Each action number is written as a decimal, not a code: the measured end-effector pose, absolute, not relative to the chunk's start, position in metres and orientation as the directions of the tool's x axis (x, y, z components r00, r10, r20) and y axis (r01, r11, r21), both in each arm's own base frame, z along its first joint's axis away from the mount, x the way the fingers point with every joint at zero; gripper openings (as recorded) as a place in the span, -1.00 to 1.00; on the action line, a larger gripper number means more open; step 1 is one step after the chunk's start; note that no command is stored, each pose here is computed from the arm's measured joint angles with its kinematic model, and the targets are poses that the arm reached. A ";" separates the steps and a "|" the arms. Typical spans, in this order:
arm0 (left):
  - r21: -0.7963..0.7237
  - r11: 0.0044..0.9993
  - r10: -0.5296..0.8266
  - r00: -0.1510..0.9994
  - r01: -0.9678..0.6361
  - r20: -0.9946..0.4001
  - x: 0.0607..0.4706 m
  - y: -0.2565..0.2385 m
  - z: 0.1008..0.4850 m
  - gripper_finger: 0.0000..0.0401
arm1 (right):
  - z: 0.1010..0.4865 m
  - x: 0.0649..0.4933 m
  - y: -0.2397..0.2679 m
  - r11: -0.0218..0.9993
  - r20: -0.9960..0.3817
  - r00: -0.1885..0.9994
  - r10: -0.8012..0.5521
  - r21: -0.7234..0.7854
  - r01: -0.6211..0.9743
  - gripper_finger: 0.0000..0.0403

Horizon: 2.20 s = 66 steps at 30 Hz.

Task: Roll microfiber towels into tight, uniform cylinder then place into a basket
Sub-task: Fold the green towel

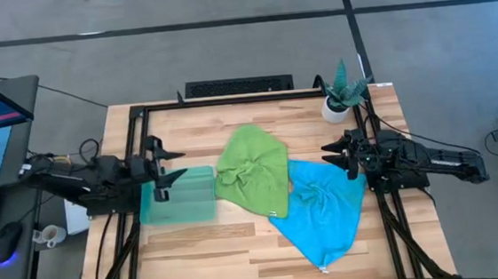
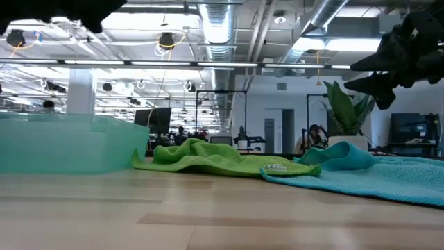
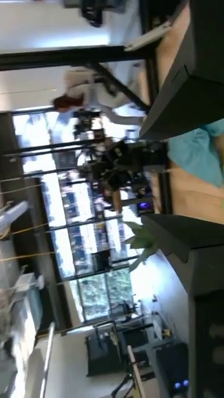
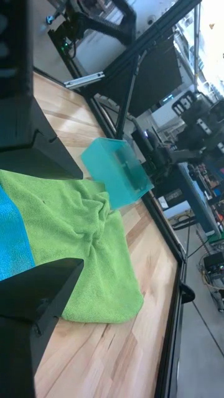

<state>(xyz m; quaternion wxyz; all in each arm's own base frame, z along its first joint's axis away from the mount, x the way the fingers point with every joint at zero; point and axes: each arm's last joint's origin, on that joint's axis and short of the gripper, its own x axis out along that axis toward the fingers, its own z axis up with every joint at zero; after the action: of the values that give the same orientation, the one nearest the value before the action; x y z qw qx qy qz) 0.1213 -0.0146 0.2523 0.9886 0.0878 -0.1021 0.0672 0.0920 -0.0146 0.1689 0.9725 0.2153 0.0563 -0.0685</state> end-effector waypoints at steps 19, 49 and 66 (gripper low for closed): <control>0.396 0.918 0.104 0.964 0.001 -0.243 0.239 -0.059 0.230 -0.02 | 0.169 0.092 -0.015 0.898 -0.139 0.984 -0.109 0.411 0.158 0.19; 0.356 0.907 -0.010 0.859 0.223 -0.512 0.314 -0.112 0.207 -0.02 | 0.169 0.092 -0.015 0.898 -0.139 0.984 -0.109 0.411 0.158 0.19; 0.219 0.958 -0.014 0.791 0.187 -0.612 0.320 -0.103 0.182 -0.02 | 0.169 0.092 -0.015 0.898 -0.139 0.984 -0.109 0.411 0.158 0.19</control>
<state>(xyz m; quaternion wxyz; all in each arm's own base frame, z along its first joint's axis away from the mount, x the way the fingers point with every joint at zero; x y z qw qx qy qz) 0.3204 -0.1034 0.1825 0.9365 0.1353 0.3191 -0.0536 0.0920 -0.0146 0.1689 0.9725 0.2153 0.0563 -0.0687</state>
